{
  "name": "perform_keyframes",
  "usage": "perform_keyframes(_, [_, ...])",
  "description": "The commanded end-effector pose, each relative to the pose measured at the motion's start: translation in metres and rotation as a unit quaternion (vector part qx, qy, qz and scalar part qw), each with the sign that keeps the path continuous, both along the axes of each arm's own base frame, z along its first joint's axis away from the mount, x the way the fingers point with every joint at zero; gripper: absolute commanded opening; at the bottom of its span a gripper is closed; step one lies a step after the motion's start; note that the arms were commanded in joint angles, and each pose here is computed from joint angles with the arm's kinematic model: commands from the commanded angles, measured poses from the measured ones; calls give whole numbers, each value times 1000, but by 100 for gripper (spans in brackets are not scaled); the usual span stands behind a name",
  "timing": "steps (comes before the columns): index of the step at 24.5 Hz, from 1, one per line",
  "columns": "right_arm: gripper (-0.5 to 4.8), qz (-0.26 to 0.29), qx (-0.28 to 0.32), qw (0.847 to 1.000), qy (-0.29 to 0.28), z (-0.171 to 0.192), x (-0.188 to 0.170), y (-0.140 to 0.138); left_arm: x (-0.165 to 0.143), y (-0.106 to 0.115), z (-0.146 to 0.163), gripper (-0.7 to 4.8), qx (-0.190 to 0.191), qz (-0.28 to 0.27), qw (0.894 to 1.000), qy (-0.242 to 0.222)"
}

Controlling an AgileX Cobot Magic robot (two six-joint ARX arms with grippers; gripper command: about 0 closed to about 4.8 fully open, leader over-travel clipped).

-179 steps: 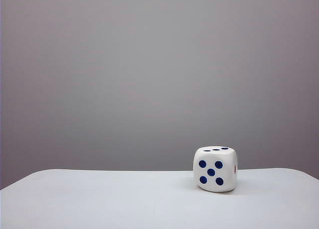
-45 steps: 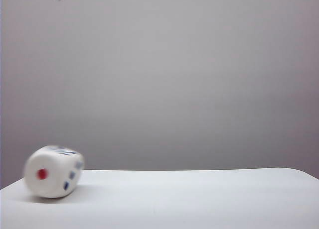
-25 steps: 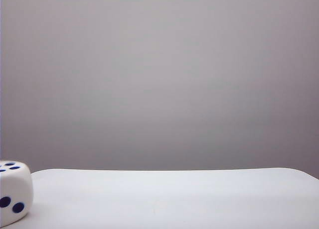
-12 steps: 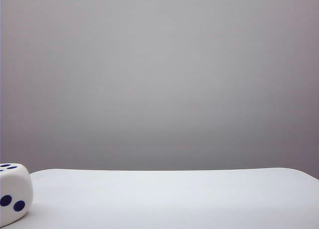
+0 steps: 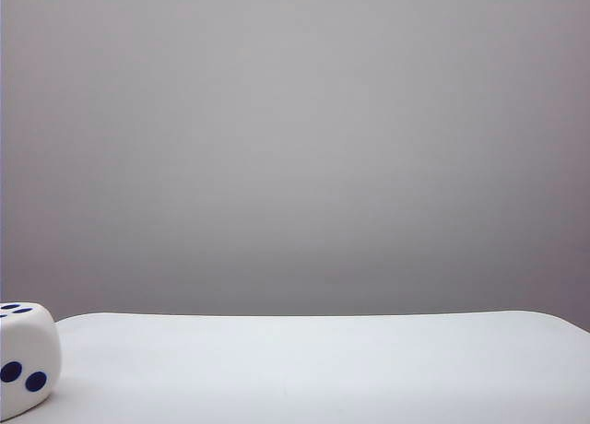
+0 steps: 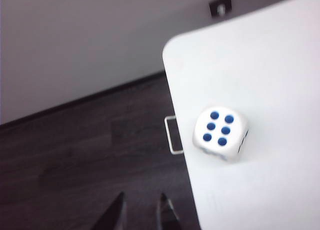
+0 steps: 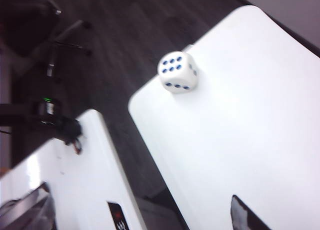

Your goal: Pick up the dice on the table and roll the dice.

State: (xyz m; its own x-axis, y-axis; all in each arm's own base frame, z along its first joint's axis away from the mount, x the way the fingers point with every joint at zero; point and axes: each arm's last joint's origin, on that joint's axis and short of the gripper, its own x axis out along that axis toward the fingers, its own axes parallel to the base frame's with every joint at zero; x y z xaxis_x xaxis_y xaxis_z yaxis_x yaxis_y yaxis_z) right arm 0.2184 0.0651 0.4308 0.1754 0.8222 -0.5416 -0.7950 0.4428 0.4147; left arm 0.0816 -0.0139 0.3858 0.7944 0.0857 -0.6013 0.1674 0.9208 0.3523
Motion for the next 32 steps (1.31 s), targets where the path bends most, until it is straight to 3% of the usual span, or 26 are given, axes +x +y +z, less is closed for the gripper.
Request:
perform_keyframes(1, [479,-40,-43,998,-24,-3,-18,-6,-20,6,6,84,-22,9,999,-47])
perform_keyframes(5, [479,-117,-40,990,-74,2,-37,-12,-39,9,8,84,-71,-13,993,-93])
perform_keyframes(10, [479,-196,-21,972,-128,6,-58,-19,-50,12,4,84,-84,-14,988,-131])
perform_keyframes(13, [479,-286,-70,940,-171,2,-78,-29,-53,15,-6,84,-88,14,979,-184])
perform_keyframes(19, [479,-333,-51,907,-251,-9,-106,-37,-56,17,-27,84,-109,34,958,-262])
perform_keyframes(25, [479,-381,15,865,-326,-47,-131,-43,-45,14,-53,84,-129,45,936,-324])
perform_keyframes(27, [479,-413,42,844,-340,-72,-140,-47,-37,12,-64,84,-131,47,936,-325])
perform_keyframes(32, [479,-434,93,829,-340,-120,-144,-48,-18,8,-89,84,-147,71,929,-333])
